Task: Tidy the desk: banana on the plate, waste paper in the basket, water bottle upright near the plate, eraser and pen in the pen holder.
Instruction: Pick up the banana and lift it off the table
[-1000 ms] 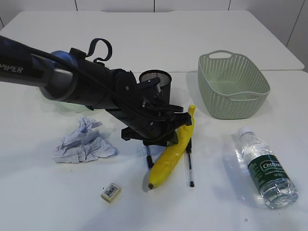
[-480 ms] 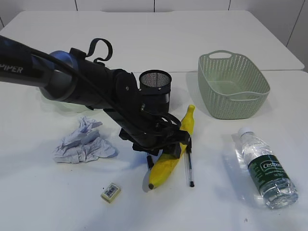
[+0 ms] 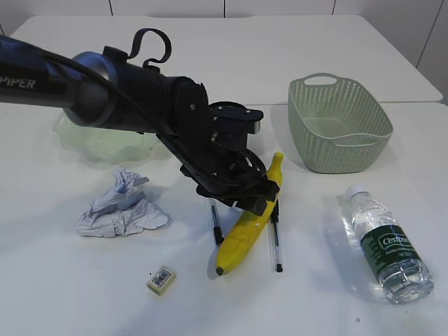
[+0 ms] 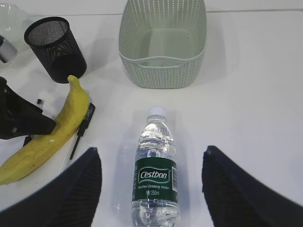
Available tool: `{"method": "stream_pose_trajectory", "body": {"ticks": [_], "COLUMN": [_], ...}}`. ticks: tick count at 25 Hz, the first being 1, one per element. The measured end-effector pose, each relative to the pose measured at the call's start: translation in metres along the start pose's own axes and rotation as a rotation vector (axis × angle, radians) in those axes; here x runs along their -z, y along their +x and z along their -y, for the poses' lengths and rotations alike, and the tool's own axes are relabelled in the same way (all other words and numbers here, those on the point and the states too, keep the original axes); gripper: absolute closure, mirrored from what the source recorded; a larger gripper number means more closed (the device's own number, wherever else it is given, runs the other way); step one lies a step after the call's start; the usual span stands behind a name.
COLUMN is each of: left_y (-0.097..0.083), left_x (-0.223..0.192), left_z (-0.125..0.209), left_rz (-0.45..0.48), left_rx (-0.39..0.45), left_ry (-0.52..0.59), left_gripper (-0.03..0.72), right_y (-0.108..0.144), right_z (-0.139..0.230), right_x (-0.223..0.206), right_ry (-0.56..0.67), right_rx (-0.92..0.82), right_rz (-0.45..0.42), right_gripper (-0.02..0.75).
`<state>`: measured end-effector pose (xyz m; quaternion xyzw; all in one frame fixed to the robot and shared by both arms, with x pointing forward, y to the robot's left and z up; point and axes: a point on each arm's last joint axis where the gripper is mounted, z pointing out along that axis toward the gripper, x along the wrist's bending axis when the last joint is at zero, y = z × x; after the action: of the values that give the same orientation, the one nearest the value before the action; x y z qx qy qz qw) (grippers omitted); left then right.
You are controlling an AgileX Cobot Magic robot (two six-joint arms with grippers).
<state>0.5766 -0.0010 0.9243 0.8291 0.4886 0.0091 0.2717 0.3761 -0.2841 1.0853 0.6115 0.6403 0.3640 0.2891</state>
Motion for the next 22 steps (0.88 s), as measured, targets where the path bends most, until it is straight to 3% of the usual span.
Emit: {"method": "stream_pose_trajectory", "body": {"ticks": [6, 11, 22], "left_y": [0.0, -0.017, -0.017], "left_x": [-0.001, -0.004, -0.011], "left_z": [0.005, 0.01, 0.014], "left_rz": [-0.038, -0.047, -0.06], "left_rx": [-0.088, -0.197, -0.225], "left_ry": [0.047, 0.06, 0.082], "left_gripper": [0.276, 0.276, 0.276], "right_y": [0.0, 0.0, 0.002], "right_z": [0.0, 0.0, 0.0], "right_x": [0.0, 0.0, 0.0], "right_ry": [0.0, 0.0, 0.002], "right_rx": [0.0, 0.0, 0.011], "right_rz": [0.0, 0.0, -0.012], "right_gripper": [0.242, 0.242, 0.242]}}
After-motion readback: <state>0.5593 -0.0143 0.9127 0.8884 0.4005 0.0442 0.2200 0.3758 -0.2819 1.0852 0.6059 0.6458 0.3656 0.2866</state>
